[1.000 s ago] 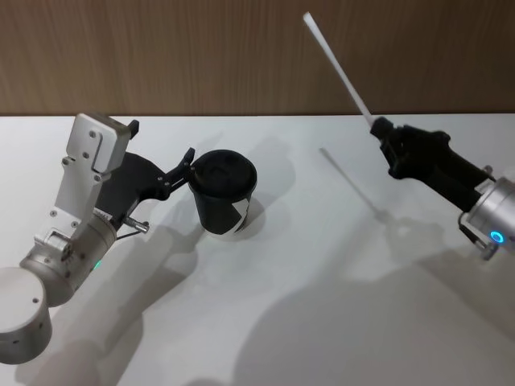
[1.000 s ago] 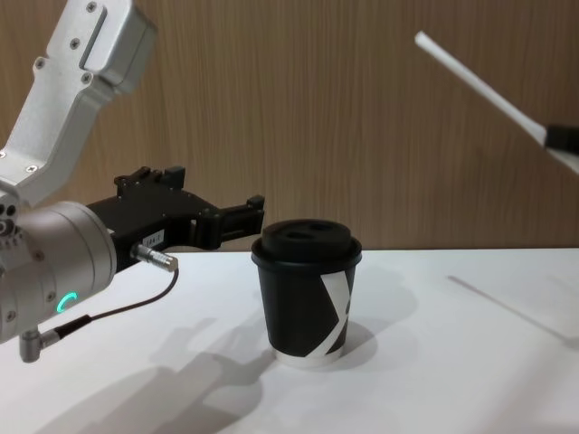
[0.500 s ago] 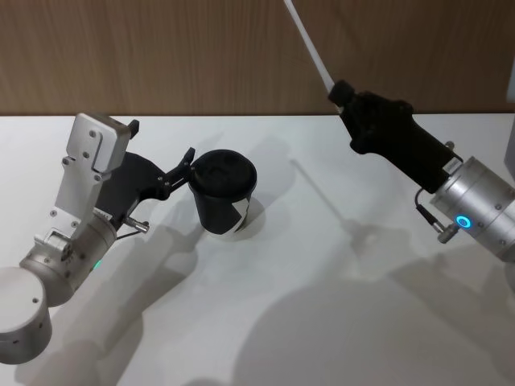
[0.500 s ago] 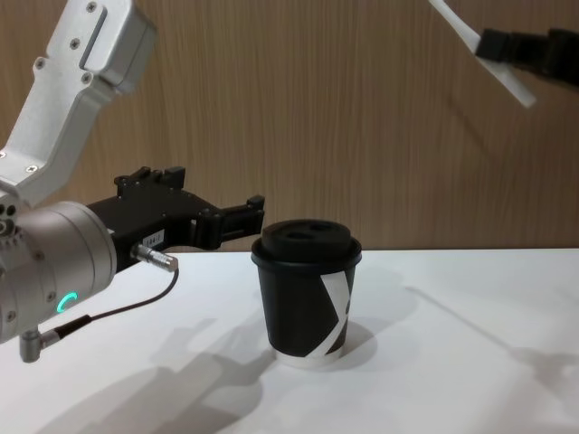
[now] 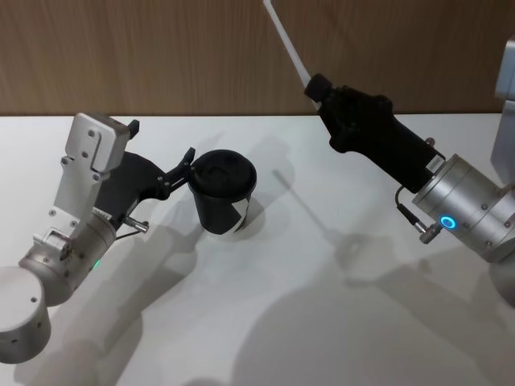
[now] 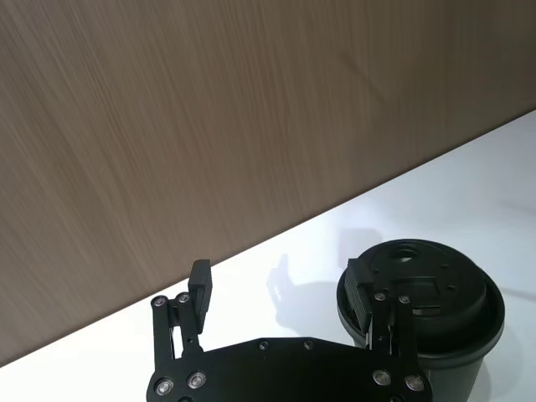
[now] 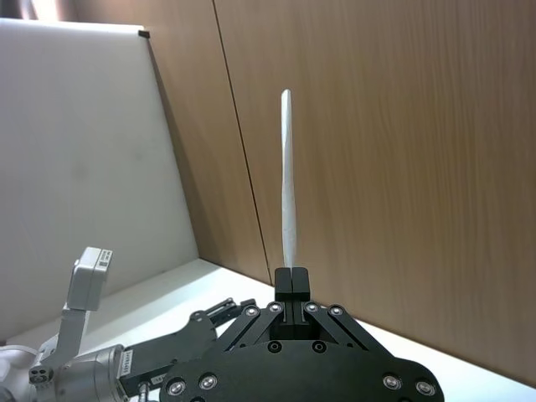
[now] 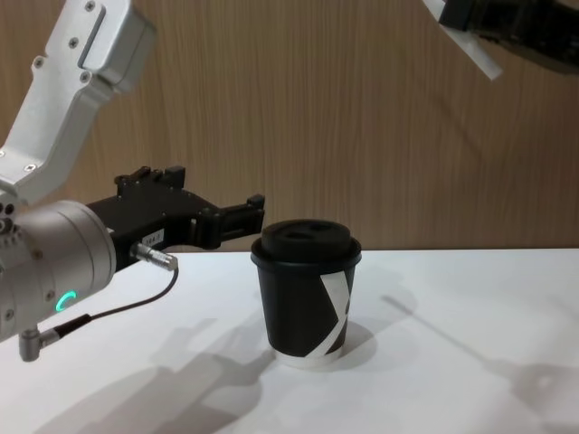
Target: Pick up the straw with one hand, pass it to the other hand, and insert it into the cup.
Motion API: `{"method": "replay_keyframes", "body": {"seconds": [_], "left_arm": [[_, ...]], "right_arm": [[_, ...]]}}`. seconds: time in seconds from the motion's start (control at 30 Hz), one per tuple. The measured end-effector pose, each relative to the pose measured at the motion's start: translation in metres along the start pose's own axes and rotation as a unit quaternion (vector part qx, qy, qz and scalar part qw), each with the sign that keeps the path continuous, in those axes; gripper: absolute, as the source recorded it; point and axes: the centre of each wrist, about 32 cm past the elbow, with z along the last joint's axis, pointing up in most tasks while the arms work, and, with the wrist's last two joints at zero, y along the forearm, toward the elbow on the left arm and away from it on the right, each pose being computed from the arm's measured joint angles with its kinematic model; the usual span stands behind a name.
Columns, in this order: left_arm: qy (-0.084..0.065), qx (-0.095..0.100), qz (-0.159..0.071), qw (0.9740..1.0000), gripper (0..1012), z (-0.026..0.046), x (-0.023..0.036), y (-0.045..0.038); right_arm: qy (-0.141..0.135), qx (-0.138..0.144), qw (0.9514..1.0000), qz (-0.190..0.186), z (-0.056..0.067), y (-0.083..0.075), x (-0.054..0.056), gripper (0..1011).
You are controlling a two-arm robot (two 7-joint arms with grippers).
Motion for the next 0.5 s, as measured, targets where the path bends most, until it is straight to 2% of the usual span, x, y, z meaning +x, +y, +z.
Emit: {"method": "replay_keyframes", "body": {"seconds": [0.3, 0.5], "left_arm": [[0.023, -0.013, -0.026, 0.9993, 1000, 0.0050, 0.0075, 0.0014], [0.044, -0.031, -0.057, 0.9969, 1000, 0.0112, 0.0141, 0.0026]], "right_arm": [[0.004, 0.002, 1.0000, 0.007, 0.000, 0.003, -0.004, 0], [0.005, 0.002, 0.9999, 0.010, 0.000, 0.004, -0.006, 0]]}}
